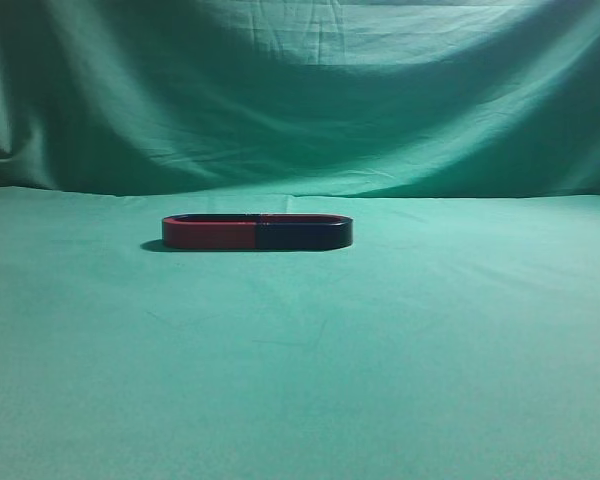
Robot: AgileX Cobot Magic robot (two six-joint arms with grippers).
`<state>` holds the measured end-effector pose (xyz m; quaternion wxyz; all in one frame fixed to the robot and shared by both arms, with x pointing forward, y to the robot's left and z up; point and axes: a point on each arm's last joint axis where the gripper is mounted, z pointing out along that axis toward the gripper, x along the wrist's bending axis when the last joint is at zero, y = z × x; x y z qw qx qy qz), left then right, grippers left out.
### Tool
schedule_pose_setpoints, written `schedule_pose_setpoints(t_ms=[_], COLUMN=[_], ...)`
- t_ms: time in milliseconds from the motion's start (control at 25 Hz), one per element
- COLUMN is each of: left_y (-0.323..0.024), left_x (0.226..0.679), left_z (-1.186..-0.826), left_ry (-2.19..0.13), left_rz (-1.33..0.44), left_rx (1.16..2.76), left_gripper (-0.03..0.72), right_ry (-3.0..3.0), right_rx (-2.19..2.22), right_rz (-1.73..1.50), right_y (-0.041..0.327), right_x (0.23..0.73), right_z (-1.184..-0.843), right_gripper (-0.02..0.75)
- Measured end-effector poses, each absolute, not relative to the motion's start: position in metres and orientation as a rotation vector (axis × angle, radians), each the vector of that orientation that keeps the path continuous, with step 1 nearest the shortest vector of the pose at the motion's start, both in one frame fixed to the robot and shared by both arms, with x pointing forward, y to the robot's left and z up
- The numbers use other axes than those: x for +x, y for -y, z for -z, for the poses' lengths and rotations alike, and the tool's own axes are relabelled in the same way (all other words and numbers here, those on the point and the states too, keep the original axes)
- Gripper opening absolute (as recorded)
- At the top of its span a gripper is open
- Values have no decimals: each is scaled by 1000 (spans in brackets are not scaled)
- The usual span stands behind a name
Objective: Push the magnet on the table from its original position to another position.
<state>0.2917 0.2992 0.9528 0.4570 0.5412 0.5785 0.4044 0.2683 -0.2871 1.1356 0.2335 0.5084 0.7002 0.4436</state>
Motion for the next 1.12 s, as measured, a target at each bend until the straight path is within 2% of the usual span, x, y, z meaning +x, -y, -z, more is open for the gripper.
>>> schedule_pose_setpoints(t_ms=[360,720,920,1120], left_y=[-299,-299,-299,-299], left_x=[292,292,292,292], left_z=[-953,-953,-953,-953], left_ry=[-1426,-1426,-1426,-1426], left_rz=[-997,-997,-997,-997], left_rx=[1334,1334,1334,1334], left_gripper=[372,372,372,372], right_ry=[-1584,-1401,-1436,-1460], right_rx=[1236,1453,1509,1462], right_rz=[-1471,-1224,-1151,-1118], right_y=[291,295,296,297], right_x=[263,288,290,290], right_z=[-1057,-972,-945,-945], right_gripper=[0,0,0,0])
